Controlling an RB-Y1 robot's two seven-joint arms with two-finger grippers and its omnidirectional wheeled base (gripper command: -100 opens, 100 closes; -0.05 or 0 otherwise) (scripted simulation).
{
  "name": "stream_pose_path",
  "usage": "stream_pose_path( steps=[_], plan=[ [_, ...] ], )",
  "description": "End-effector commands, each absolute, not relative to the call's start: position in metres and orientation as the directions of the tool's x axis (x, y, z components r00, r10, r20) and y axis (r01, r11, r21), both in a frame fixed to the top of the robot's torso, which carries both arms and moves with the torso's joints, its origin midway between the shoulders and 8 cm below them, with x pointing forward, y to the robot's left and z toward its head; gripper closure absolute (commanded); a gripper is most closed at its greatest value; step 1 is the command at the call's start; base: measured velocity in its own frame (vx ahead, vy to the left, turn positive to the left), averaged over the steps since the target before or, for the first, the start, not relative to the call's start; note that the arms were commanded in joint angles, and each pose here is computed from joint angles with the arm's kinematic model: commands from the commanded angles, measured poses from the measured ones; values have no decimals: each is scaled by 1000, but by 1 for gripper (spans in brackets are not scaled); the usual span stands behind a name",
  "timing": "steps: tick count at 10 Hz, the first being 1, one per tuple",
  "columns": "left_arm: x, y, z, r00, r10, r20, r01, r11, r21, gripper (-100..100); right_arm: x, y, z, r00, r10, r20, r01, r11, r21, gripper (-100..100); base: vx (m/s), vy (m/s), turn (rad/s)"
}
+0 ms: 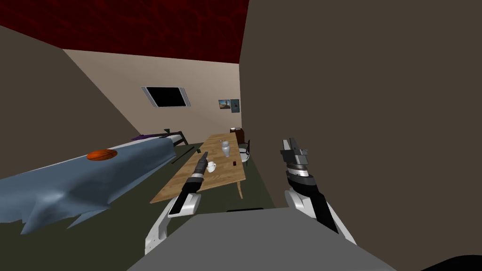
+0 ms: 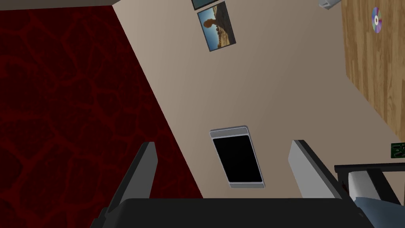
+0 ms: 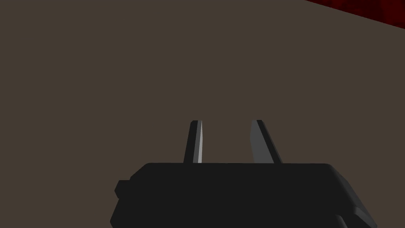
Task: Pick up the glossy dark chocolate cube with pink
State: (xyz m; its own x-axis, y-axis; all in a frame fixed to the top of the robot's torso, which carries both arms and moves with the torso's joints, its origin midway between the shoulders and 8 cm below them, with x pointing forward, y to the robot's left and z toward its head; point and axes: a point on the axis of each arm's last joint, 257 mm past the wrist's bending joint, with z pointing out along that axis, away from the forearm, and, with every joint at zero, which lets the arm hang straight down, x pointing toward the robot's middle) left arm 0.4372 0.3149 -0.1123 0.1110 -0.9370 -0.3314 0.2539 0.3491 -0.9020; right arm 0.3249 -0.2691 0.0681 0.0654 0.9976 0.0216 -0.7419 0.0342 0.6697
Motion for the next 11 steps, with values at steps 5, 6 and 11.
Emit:
stream_pose_path(
  steps=[5, 6, 11],
  plan=[
    [465, 363, -148, 136, -903, -408, 104, 423, -900, -100, 325, -269, 68, 65, 998, 22, -742, 34, 670, 0, -34, -30, -165],
    [473, 378, -154, 146, -892, -427, 63, 439, -896, -100, 325, -269, 68, 65, 998, 21, -742, 34, 670, 0, -38, -30, -216],
    [488, 415, -183, 163, -875, -457, -57, 454, -889, -100, 325, -269, 68, 65, 998, 21, -742, 34, 670, 0, -24, -18, -127]
  ],
)
